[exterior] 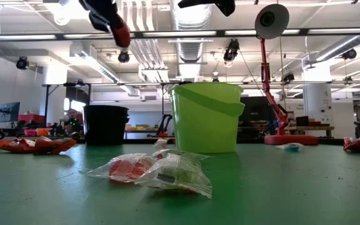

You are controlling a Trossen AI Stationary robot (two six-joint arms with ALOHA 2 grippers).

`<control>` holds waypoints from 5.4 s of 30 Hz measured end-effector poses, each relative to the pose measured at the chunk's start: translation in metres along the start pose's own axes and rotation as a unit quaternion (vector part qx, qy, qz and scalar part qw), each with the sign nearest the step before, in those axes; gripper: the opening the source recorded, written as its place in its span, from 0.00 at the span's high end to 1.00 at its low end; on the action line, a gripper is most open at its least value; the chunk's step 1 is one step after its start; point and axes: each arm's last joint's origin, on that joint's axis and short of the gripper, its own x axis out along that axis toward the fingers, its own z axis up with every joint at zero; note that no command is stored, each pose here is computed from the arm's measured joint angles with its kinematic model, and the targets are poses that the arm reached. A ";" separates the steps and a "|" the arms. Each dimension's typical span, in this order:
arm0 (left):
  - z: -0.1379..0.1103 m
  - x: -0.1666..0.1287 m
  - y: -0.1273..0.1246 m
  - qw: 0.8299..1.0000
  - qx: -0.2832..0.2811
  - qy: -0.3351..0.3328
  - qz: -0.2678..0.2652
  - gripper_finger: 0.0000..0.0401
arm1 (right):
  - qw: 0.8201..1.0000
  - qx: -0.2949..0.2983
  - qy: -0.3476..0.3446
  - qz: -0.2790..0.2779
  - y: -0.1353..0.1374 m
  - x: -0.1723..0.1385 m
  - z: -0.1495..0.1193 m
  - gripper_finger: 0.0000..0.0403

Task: Sort candy
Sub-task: Put the orange chocolate into the black bucket, then put the red gummy into the green bucket

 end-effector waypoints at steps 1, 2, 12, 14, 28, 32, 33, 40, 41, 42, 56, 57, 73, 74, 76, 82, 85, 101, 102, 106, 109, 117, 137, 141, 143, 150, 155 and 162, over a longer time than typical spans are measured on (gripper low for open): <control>-0.001 -0.002 0.003 1.000 -0.001 0.004 0.007 0.97 | 1.000 0.001 0.000 -0.002 -0.002 0.001 0.001 0.65; -0.003 -0.003 0.005 1.000 -0.004 0.009 0.012 0.97 | 1.000 0.002 -0.001 -0.005 -0.004 0.001 0.001 0.65; -0.010 -0.015 0.043 0.990 -0.031 0.026 0.133 0.97 | 0.998 0.019 0.008 -0.058 -0.040 0.011 0.010 0.66; -0.011 -0.018 0.054 0.987 -0.049 0.027 0.151 0.97 | 0.997 0.025 0.013 -0.071 -0.048 0.012 0.011 0.66; -0.028 -0.042 0.122 0.955 -0.133 0.034 0.264 0.97 | 0.991 0.009 0.016 -0.131 -0.096 0.018 0.023 0.66; -0.030 -0.042 0.137 0.948 -0.150 0.037 0.278 0.97 | 0.987 -0.004 0.015 -0.158 -0.118 0.019 0.028 0.66; -0.031 -0.041 0.141 0.947 -0.155 0.040 0.280 0.97 | 0.986 -0.005 0.015 -0.165 -0.125 0.019 0.029 0.66; -0.036 -0.026 0.168 0.936 -0.190 0.072 0.287 0.97 | 0.978 -0.014 0.019 -0.208 -0.160 0.017 0.035 0.66; -0.035 -0.023 0.171 0.936 -0.191 0.075 0.287 0.97 | 0.977 -0.019 0.020 -0.212 -0.164 0.017 0.036 0.66; -0.035 -0.022 0.172 0.935 -0.193 0.072 0.288 0.97 | 0.976 -0.024 0.022 -0.216 -0.167 0.016 0.036 0.66; -0.033 -0.019 0.177 0.931 -0.207 0.061 0.294 0.74 | 0.985 -0.041 0.038 -0.165 -0.209 0.010 0.040 0.66; -0.033 -0.019 0.177 0.931 -0.208 0.062 0.294 0.72 | 0.986 -0.037 0.037 -0.157 -0.213 0.010 0.040 0.66; -0.031 -0.019 0.178 0.934 -0.191 0.055 0.297 0.65 | 0.976 -0.086 -0.060 -0.191 -0.244 0.013 0.060 0.66; -0.031 -0.019 0.178 0.934 -0.189 0.056 0.297 0.65 | 0.975 -0.088 -0.070 -0.191 -0.244 0.012 0.062 0.66; -0.031 -0.019 0.178 0.934 -0.188 0.056 0.297 0.65 | 0.974 -0.091 -0.071 -0.193 -0.247 0.012 0.062 0.64; -0.031 -0.019 0.178 0.934 -0.188 0.056 0.297 0.65 | 0.972 -0.096 -0.034 -0.210 -0.265 0.017 0.053 0.55; -0.031 -0.019 0.178 0.934 -0.188 0.056 0.297 0.65 | 0.970 -0.153 -0.017 -0.189 -0.270 0.024 0.050 0.52; -0.031 -0.019 0.177 0.935 -0.188 0.057 0.297 0.65 | 0.982 -0.152 0.108 -0.013 -0.302 0.096 -0.011 0.52; -0.031 -0.019 0.177 0.935 -0.188 0.057 0.297 0.65 | 0.982 -0.148 0.116 -0.003 -0.303 0.097 -0.014 0.52; -0.031 -0.019 0.177 0.935 -0.188 0.057 0.297 0.65 | 0.980 -0.132 0.150 0.014 -0.303 0.099 -0.024 0.52; -0.031 -0.019 0.177 0.935 -0.188 0.057 0.297 0.65 | 0.978 -0.121 0.171 0.024 -0.303 0.102 -0.031 0.52; -0.031 -0.019 0.177 0.935 -0.188 0.057 0.297 0.65 | 0.969 -0.097 0.222 0.046 -0.305 0.114 -0.051 0.52; -0.031 -0.019 0.178 0.935 -0.188 0.056 0.297 0.65 | 0.956 -0.095 0.270 0.068 -0.308 0.147 -0.086 0.52; -0.031 -0.019 0.178 0.935 -0.188 0.056 0.297 0.65 | 0.955 -0.095 0.271 0.067 -0.309 0.153 -0.091 0.52; -0.031 -0.019 0.178 0.935 -0.188 0.055 0.297 0.65 | 0.956 -0.092 0.270 0.065 -0.309 0.154 -0.091 0.54; -0.031 -0.019 0.178 0.935 -0.187 0.055 0.297 0.65 | 0.955 -0.094 0.278 0.033 -0.311 0.155 -0.092 0.73; -0.031 -0.019 0.178 0.935 -0.187 0.055 0.297 0.65 | 0.956 -0.082 0.280 0.023 -0.313 0.155 -0.092 0.90; -0.031 -0.019 0.178 0.935 -0.187 0.054 0.297 0.65 | 0.956 -0.084 0.279 0.023 -0.312 0.152 -0.089 0.98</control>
